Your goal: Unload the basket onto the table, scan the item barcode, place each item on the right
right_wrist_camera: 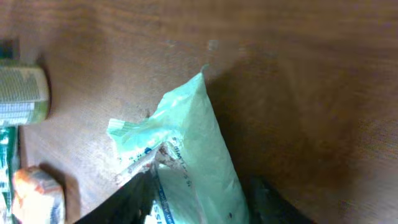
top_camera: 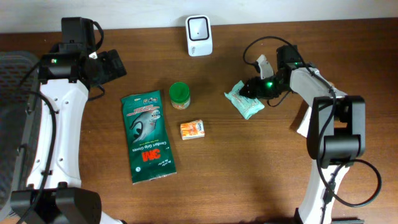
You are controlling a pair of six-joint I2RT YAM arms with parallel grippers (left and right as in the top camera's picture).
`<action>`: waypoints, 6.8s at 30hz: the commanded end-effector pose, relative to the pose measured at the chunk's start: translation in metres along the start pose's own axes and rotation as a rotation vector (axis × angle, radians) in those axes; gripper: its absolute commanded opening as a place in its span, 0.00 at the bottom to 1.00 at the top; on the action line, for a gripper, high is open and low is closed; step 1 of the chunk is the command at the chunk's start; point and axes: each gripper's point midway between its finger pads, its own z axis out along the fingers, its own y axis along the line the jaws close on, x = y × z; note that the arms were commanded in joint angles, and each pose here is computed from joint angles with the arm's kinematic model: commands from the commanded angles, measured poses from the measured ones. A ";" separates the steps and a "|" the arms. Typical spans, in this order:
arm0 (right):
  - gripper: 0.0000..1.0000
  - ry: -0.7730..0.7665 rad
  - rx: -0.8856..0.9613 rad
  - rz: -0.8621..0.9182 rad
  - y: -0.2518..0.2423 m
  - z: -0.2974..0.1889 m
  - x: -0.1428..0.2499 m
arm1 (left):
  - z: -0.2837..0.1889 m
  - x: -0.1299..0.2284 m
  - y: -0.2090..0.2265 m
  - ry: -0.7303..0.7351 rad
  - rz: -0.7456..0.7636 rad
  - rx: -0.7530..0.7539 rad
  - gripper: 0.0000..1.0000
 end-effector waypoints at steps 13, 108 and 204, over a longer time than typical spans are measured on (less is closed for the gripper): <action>0.04 0.051 0.016 -0.015 0.007 -0.013 0.008 | -0.003 -0.004 0.000 -0.011 0.011 0.006 0.99; 0.04 0.125 -0.113 0.155 -0.006 -0.022 0.034 | -0.003 -0.004 0.000 -0.011 0.011 0.005 0.99; 0.04 -1.193 0.644 -1.339 0.214 -0.032 -0.272 | -0.003 -0.004 0.000 -0.011 0.011 0.005 0.99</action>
